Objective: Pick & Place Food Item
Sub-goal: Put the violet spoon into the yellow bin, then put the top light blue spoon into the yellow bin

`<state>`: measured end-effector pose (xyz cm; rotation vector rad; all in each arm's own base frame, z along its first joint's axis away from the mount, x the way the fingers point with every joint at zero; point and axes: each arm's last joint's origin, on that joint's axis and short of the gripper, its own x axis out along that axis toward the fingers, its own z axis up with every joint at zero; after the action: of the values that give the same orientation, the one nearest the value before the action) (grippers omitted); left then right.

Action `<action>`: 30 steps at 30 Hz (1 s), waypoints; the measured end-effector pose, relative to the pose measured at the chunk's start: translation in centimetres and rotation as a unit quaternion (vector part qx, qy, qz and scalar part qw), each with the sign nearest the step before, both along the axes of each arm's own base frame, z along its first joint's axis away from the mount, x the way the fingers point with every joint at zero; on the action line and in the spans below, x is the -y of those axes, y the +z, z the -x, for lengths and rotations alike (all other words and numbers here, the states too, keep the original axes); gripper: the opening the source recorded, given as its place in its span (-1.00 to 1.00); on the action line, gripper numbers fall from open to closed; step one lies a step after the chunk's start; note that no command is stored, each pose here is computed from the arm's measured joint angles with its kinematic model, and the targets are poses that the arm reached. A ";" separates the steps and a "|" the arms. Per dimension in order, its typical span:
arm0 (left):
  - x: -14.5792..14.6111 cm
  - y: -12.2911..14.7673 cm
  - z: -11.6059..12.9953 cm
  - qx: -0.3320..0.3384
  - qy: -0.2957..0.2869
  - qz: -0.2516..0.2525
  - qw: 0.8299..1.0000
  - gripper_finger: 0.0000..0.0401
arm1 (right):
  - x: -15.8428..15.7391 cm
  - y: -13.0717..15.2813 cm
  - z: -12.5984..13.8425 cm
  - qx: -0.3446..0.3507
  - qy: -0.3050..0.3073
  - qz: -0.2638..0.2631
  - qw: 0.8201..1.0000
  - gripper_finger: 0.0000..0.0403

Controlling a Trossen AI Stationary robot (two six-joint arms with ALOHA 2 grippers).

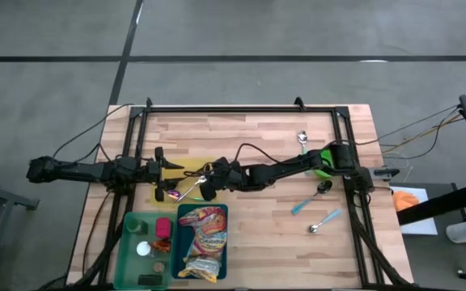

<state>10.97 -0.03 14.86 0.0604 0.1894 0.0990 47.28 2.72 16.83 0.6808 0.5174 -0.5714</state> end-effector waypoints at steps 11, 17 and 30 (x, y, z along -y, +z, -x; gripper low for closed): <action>0.0 0.0 0.0 0.000 0.000 0.000 1.000 -0.06 | 0.0 0.0 0.0 0.001 0.003 0.004 1.000 -0.36; 0.0 0.0 0.0 0.000 0.000 0.000 1.000 -0.06 | 0.0 0.0 0.0 -0.002 0.007 0.011 1.000 -0.27; 0.0 0.0 0.0 0.000 0.000 0.000 1.000 -0.06 | 0.1 3.7 0.9 -0.002 0.048 0.089 0.995 -0.26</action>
<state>10.97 -0.03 14.86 0.0605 0.1894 0.0994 46.41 2.65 20.56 0.4839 0.4934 -0.5208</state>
